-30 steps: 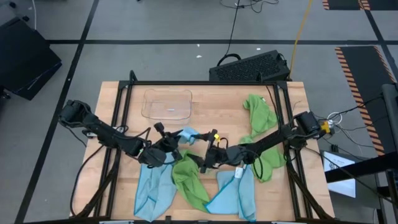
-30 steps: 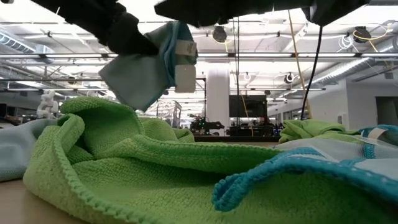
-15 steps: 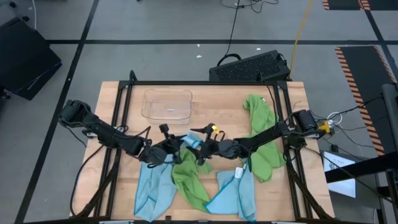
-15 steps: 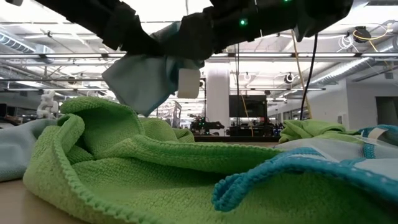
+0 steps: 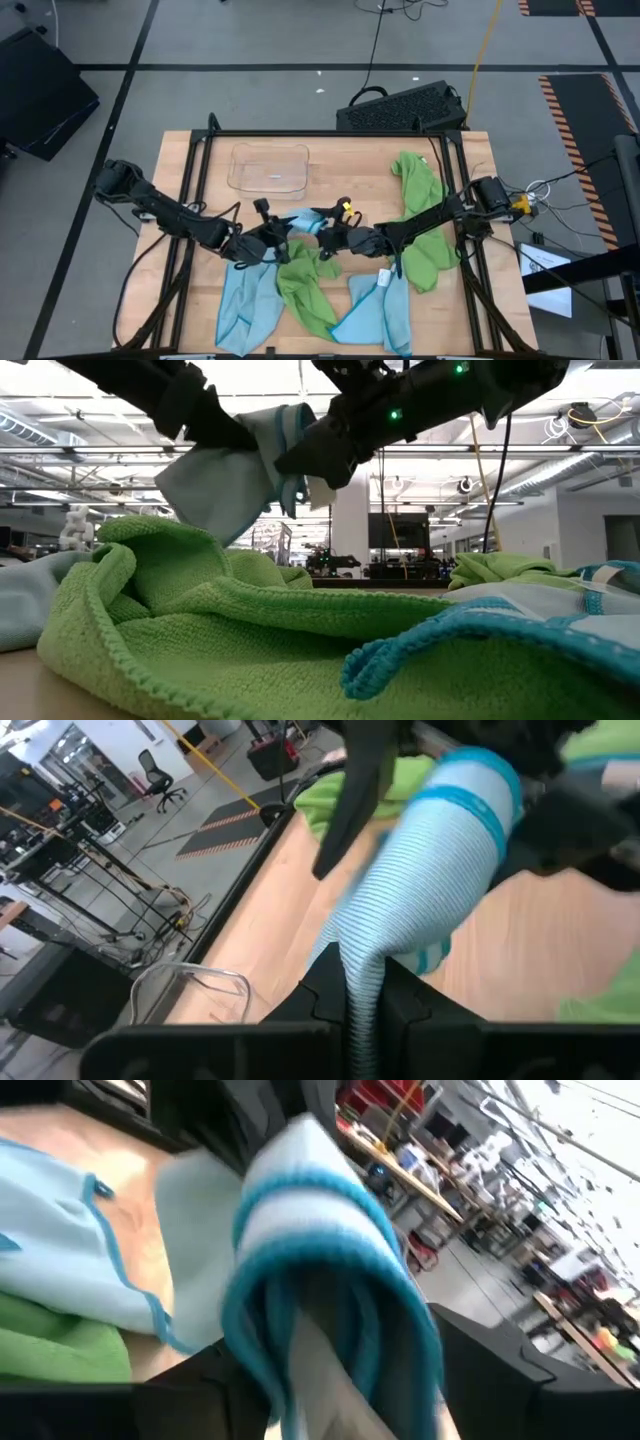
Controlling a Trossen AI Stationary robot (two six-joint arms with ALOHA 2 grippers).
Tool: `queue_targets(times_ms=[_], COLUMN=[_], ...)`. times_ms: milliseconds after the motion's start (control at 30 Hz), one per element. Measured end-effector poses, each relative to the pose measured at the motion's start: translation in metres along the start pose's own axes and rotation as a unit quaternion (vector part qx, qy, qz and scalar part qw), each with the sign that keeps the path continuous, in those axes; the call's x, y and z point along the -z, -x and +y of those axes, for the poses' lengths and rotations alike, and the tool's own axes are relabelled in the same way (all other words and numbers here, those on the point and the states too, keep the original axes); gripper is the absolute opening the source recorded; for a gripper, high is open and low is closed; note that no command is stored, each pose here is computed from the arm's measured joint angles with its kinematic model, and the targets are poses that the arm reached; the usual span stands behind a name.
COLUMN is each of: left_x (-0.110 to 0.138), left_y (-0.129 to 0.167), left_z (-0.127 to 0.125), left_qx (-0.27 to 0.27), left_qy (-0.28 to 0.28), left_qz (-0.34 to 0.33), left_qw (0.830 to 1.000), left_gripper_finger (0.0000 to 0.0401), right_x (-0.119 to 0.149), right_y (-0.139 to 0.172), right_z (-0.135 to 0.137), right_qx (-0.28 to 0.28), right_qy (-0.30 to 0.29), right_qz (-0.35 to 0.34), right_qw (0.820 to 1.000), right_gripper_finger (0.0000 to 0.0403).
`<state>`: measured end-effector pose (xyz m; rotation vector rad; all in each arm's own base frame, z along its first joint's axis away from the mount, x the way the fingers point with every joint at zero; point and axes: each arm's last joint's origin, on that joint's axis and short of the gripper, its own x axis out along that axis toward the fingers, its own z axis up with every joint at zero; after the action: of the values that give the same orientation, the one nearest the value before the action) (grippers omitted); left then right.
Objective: Fold microfiber towels
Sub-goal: Put the top center blue microfiber cloth into the bin
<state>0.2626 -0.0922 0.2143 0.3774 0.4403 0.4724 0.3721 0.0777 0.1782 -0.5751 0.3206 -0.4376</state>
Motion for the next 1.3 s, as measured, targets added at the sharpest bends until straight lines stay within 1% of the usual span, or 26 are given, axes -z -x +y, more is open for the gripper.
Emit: queue_targets(times_ms=[67,133,233,300,367,467,600,700,800,900,1000,1133,1233,1300], left_x=[-0.001,0.000,0.000,0.000,0.000,0.001,0.001,0.000,-0.002,-0.002,-0.002,-0.002,-0.002,-0.001], left_y=[0.002,0.003,0.002,0.001,-0.001,-0.005,-0.009,-0.011,-0.011,-0.011,-0.011,-0.011,-0.011,-0.011], left_z=[0.002,0.003,0.004,0.004,0.005,0.009,0.012,0.013,0.012,0.012,0.012,0.012,0.012,0.012], left_qx=[0.000,0.001,0.013,0.022,0.029,0.021,0.025,0.040,0.044,0.045,0.046,0.046,0.046,0.045], left_qy=[0.012,0.012,0.021,0.020,0.024,0.036,0.051,0.063,0.072,0.073,0.073,0.073,0.073,0.069], left_qz=[-0.002,0.003,0.005,0.007,0.009,0.013,0.017,0.013,0.005,0.004,0.005,0.005,0.006,0.011], left_qw=[1.000,1.000,1.000,1.000,0.999,0.999,0.998,0.997,0.996,0.996,0.996,0.996,0.996,0.997], left_gripper_finger=[0.0015,0.0020,0.0027,0.0024,0.0016,0.0015,0.0019,0.0027,0.0021,0.0015,0.0015,0.0031,0.0031,0.0022], right_x=[0.001,0.001,0.000,0.000,-0.001,-0.002,-0.004,-0.003,0.002,0.007,0.010,0.012,0.012,0.012], right_y=[0.000,0.000,0.000,0.001,0.001,0.001,0.001,0.001,-0.002,-0.005,-0.007,-0.007,-0.007,-0.006], right_z=[0.000,0.001,0.001,0.002,0.003,0.003,0.004,0.003,0.002,0.000,-0.001,-0.001,-0.002,-0.002], right_qx=[0.000,-0.002,-0.011,-0.017,-0.028,-0.034,-0.058,-0.059,-0.059,-0.060,-0.061,-0.059,-0.025,-0.008], right_qy=[-0.005,-0.004,-0.004,-0.007,-0.020,-0.052,-0.073,-0.067,-0.040,-0.025,-0.018,-0.003,0.007,0.018], right_qz=[0.003,0.003,-0.001,-0.004,-0.010,-0.018,-0.034,-0.032,-0.015,0.004,0.015,0.021,0.036,0.043], right_qw=[1.000,1.000,1.000,1.000,0.999,0.998,0.995,0.996,0.997,0.998,0.998,0.998,0.999,0.999], right_gripper_finger=[0.0230,0.0229,0.0228,0.0228,0.0228,0.0230,0.0248,0.0260,0.0260,0.0247,0.0222,0.0184,0.0162,0.0152])
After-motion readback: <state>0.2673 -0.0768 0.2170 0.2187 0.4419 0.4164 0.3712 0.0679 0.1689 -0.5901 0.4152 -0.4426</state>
